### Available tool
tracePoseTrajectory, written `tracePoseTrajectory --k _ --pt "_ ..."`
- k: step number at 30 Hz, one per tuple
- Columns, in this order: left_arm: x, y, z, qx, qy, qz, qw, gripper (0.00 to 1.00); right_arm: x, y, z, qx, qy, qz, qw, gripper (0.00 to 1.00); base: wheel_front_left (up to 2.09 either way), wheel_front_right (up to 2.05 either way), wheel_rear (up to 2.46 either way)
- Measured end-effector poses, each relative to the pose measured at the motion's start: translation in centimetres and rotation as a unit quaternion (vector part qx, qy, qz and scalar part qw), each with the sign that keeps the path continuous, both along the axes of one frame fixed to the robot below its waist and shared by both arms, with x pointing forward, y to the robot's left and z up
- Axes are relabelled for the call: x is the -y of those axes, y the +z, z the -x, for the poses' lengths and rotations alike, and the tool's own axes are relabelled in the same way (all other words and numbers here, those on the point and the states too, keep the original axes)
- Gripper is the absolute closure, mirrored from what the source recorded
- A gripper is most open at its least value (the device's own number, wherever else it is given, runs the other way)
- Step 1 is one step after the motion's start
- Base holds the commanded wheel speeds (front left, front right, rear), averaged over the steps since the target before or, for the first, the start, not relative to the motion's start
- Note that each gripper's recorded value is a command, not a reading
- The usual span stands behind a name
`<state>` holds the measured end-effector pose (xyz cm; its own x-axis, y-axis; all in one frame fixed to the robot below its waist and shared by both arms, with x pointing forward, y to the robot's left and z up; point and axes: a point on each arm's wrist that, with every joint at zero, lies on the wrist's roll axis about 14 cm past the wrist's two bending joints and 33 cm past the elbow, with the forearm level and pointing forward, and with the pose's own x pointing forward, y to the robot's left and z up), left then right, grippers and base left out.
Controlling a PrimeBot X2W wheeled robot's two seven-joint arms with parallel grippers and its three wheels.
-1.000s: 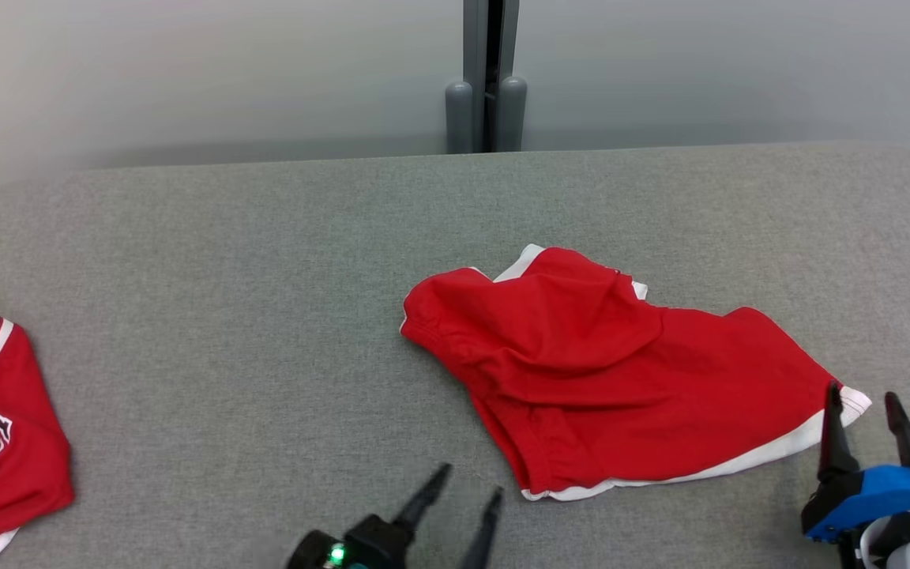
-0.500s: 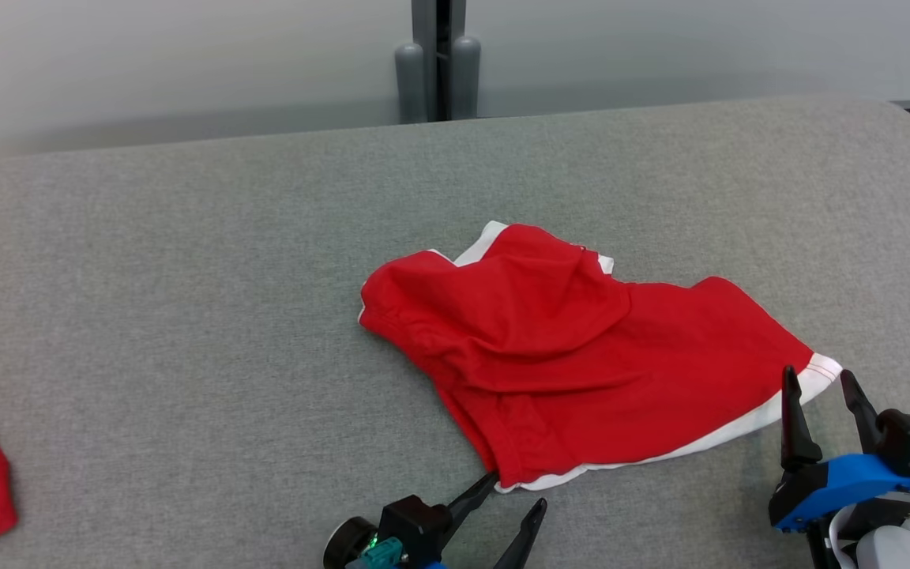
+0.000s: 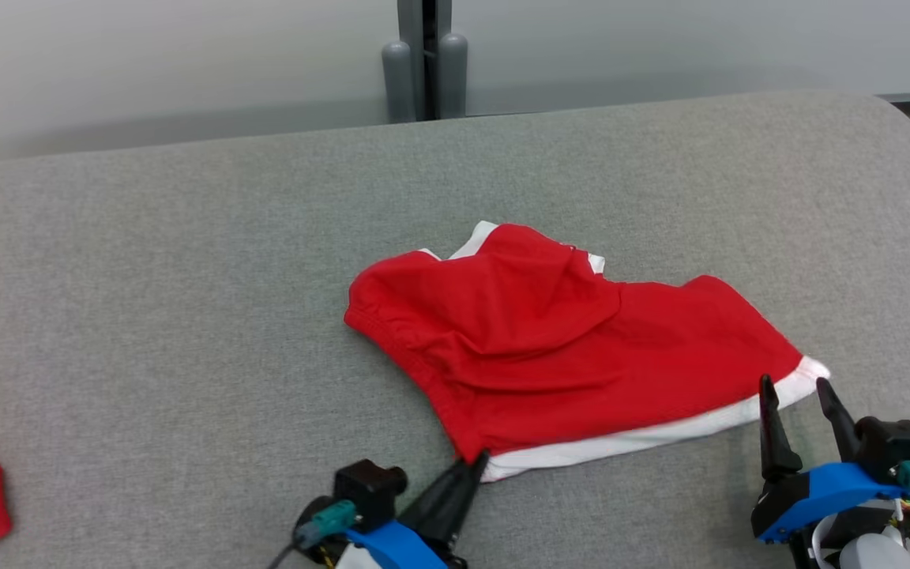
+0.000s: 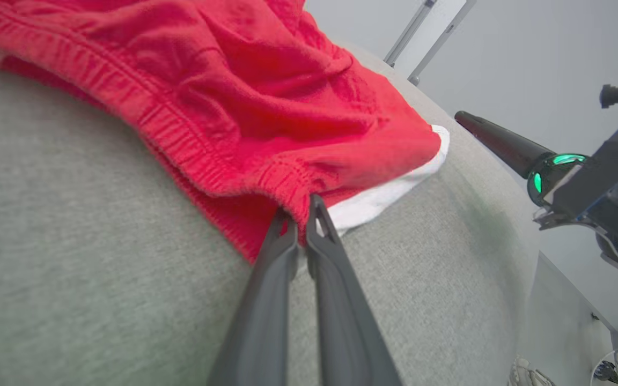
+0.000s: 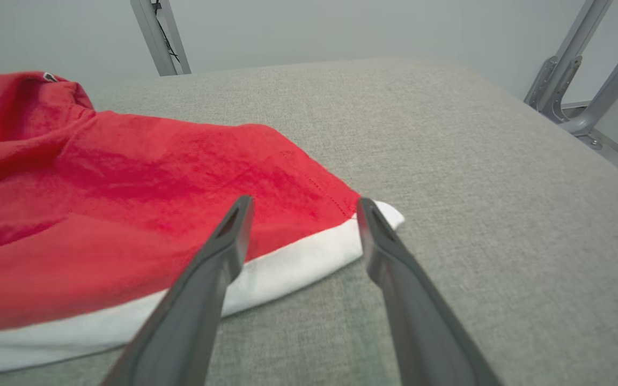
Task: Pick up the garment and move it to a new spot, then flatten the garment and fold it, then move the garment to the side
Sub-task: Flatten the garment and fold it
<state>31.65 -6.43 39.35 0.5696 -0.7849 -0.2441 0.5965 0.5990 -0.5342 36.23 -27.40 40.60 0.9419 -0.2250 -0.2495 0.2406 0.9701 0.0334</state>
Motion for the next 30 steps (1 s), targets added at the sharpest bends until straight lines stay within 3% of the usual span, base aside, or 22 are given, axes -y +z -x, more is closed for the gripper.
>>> tracePoseTrajectory --k 7,17,18,20,30 --pt "-4.8 0.3 -2.2 0.017 0.071 -0.021 0.997 1.0 -2.3 -0.1 -0.1 0.004 0.027 -0.023 0.999 0.0 0.0 0.0 0.0" --pt "-12.0 -0.3 -3.7 0.046 0.142 -0.091 0.985 1.0 -4.7 0.1 0.6 0.01 0.058 -0.041 0.997 0.0 0.0 0.0 0.0" --pt "-12.7 -0.3 -3.9 0.05 0.148 -0.1 0.983 0.76 -4.8 0.2 0.8 0.011 0.058 -0.042 0.997 0.0 0.0 0.0 0.0" --pt "-13.8 -0.5 -3.8 0.049 0.164 -0.109 0.979 0.0 -5.0 0.2 1.2 0.011 0.061 -0.044 0.997 0.0 0.0 0.0 0.0" --pt "-17.6 0.4 -3.3 0.083 0.268 -0.158 0.947 0.0 -4.8 3.1 2.3 0.061 0.062 -0.032 0.996 0.0 0.0 0.0 0.0"
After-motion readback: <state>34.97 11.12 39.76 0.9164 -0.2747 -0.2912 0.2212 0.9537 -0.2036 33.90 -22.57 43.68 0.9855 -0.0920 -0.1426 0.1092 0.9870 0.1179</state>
